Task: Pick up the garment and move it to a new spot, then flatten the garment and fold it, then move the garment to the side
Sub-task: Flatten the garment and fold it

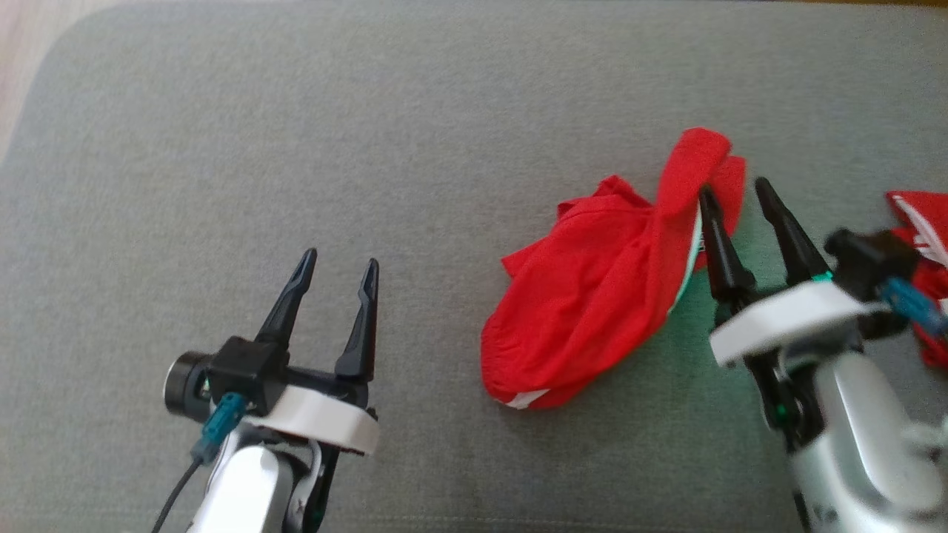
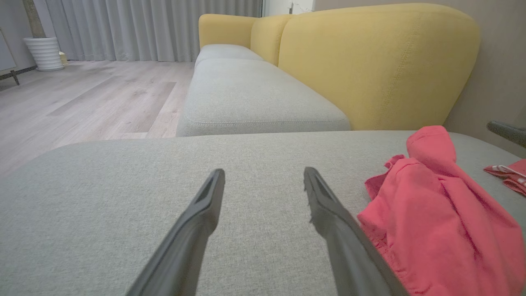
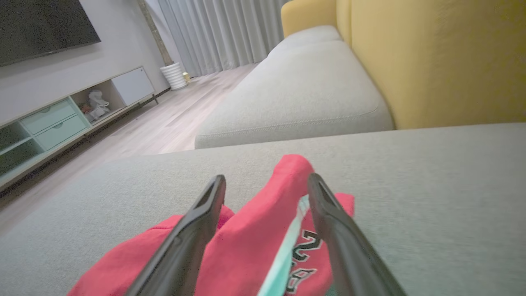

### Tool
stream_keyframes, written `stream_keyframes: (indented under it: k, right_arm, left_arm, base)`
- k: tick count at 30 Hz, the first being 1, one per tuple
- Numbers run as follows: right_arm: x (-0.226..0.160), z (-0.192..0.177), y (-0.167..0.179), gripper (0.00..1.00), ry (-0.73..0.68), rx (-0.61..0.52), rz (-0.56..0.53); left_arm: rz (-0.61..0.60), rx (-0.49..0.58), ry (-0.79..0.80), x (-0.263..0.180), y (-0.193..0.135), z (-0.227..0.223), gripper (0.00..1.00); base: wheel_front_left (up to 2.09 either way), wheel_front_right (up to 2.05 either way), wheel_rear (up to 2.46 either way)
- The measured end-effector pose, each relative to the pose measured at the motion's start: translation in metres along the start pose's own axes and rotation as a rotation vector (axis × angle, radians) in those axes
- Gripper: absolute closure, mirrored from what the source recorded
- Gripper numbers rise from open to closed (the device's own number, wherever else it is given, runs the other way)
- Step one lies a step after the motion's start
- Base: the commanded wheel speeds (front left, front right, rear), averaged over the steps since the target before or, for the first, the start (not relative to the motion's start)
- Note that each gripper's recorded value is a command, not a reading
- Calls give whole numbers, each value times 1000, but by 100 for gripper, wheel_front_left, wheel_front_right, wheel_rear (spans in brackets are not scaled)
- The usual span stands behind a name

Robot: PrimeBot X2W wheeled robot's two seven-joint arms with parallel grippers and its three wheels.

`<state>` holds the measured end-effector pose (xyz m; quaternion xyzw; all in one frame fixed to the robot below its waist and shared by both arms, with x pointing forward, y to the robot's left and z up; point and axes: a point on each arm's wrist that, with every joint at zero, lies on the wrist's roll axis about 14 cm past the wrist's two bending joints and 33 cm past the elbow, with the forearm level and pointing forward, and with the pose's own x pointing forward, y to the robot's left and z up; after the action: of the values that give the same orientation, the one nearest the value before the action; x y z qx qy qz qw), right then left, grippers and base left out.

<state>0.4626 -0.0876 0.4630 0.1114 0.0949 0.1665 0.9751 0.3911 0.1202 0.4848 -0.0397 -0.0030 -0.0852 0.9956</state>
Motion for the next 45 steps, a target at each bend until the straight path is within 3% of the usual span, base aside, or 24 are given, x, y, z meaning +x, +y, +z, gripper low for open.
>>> stream_keyframes:
  k: [9, 17, 32, 35, 41, 45]
  right_arm:
    - [-61, 51, -11, 0, -167, -147, -57]
    - [-114, 35, -17, 0, -112, -123, -145]
    - [-121, 36, -13, 0, -101, -103, -159]
    - [-120, 35, -14, 0, -97, -99, -160]
    - [-116, 26, -15, 0, -74, -70, -163]
    - [-112, 24, -20, 0, -66, -61, -175]
  left_arm:
    - [-19, 15, -28, -7, -5, 10, 0]
    - [-19, 16, -20, -26, -11, 9, 0]
    - [-15, 1, -3, -29, -11, 6, 0]
    - [-71, -17, 36, -30, -25, -1, 0]
    - [-339, -74, 216, -44, -94, -35, 0]
    - [-434, -77, 317, -50, -116, -58, 0]
  base:
    - [0, 0, 0]
    - [0, 0, 0]
    - [0, 0, 0]
    - [0, 0, 0]
    - [0, 0, 0]
    - [0, 0, 0]
